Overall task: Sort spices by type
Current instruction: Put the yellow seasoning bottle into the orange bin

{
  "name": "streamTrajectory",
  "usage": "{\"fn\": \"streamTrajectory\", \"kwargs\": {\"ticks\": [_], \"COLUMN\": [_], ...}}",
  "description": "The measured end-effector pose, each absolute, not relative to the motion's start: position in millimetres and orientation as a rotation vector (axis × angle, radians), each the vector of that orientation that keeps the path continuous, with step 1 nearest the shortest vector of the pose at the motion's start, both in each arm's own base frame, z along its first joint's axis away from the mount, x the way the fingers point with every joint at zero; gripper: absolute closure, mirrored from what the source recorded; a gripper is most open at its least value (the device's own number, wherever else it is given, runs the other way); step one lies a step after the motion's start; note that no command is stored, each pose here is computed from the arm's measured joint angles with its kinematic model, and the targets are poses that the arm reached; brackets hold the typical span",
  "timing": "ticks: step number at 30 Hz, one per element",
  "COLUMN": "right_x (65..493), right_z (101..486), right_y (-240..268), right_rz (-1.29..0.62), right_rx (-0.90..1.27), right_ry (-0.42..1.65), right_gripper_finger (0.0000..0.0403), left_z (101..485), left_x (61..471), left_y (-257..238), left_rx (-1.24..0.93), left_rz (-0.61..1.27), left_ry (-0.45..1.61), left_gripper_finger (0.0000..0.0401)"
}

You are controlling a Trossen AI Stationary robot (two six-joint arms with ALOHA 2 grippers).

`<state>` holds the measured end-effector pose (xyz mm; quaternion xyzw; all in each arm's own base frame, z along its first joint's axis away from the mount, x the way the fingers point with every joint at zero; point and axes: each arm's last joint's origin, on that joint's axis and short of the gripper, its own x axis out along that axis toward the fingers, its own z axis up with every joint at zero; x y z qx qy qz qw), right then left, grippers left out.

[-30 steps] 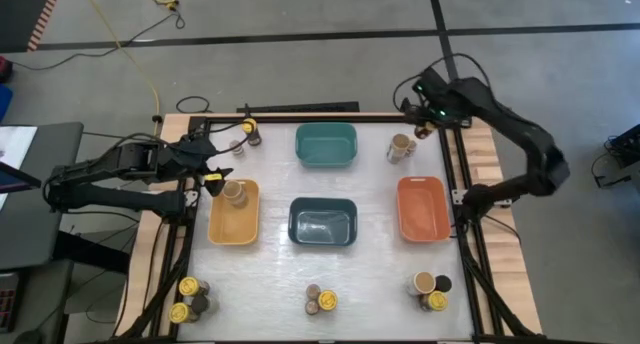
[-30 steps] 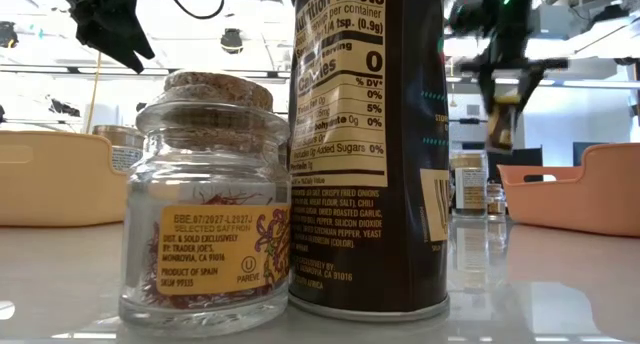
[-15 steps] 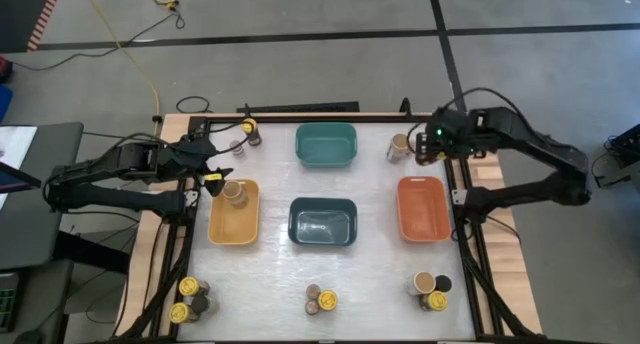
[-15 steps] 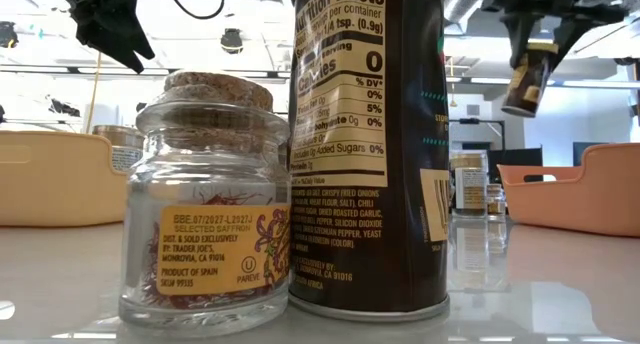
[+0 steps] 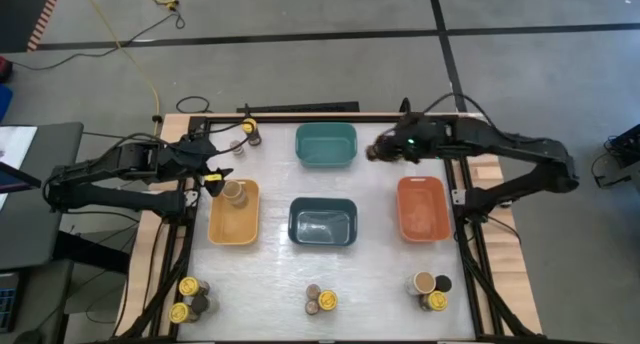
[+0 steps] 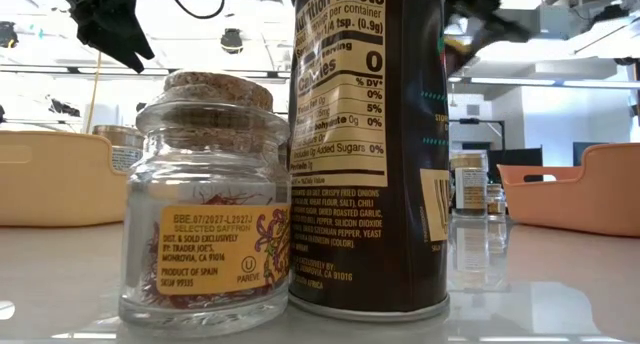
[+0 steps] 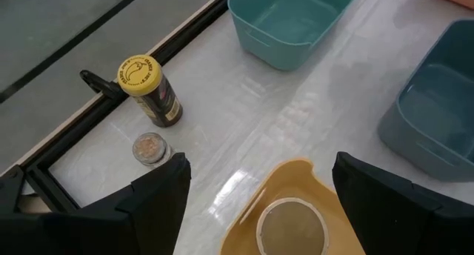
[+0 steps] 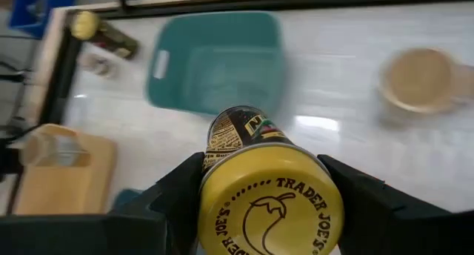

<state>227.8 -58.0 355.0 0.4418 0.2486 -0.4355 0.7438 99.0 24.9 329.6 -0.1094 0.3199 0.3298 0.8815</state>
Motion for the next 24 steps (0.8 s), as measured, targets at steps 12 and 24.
{"fn": "streamTrajectory", "kwargs": {"ticks": [12,24], "right_x": [285.9,245.9], "right_z": [352.8,345.4], "right_y": [-65.6,-22.9], "right_rz": [-0.838,-1.011], "right_rx": [0.889,0.841], "right_ry": [0.729,1.079], "right_gripper_finger": [0.015,0.015], "left_z": [329.6,329.6], "left_x": [99.0,99.0], "left_y": [24.9,24.9], "left_rx": [-0.227,-0.242], "left_rz": [0.687,0.693], "left_ry": [0.667,0.662], "left_gripper_finger": [0.0085,0.0085]}}
